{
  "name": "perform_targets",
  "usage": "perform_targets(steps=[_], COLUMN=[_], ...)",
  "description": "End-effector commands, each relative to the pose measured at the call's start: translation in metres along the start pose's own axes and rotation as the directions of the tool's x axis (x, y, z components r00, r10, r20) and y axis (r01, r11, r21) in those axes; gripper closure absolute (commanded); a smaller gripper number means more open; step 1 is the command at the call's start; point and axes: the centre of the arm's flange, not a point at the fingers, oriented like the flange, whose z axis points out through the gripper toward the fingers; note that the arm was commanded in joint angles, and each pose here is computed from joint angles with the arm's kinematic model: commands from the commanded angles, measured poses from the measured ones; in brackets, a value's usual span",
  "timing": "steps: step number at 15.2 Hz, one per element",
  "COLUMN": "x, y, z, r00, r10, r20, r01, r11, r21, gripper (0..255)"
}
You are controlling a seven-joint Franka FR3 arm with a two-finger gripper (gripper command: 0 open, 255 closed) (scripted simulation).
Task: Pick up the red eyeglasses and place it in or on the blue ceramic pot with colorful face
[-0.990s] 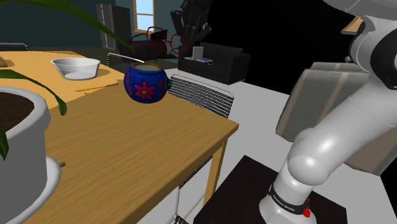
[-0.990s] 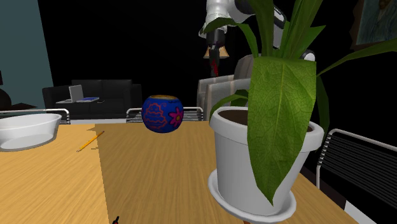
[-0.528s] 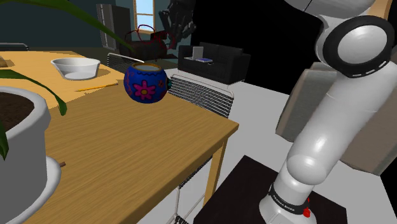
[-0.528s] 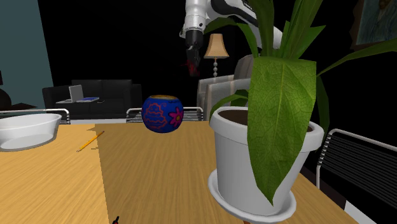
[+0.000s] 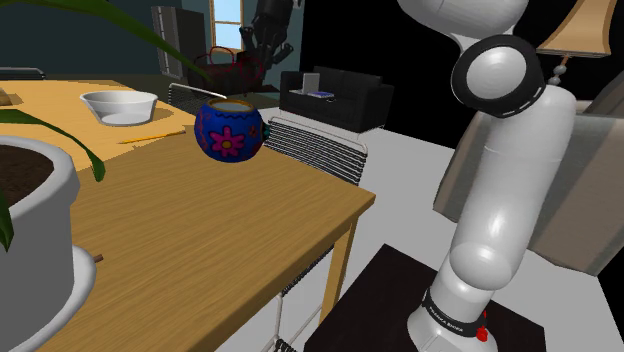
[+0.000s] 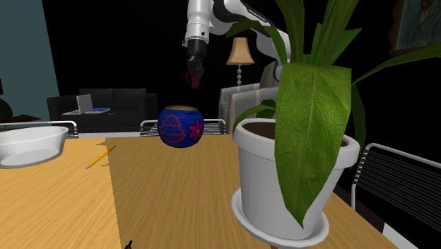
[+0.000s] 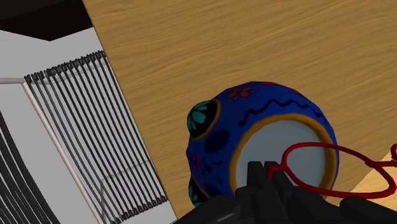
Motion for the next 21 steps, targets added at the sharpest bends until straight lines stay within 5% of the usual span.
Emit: perform_targets(steps=[1,10,17,18,21], x=[0.001,0.001,0.001,0.001,0.001], y=[0.002,0.012,0.012,0.012,0.012], z=[0.009,0.054,0.054,0.054,0.054], r00=[1.0,1.0,1.0,1.0,1.0], r10=[0.0,0.0,0.0,0.0,0.0], r20=[-0.001,-0.001,-0.001,-0.001,-0.001], r01=[0.0,0.0,0.0,0.0,0.0], r11=[1.0,1.0,1.0,1.0,1.0], r21=[0.0,0.0,0.0,0.0,0.0], gripper=[255,255,255,0,0])
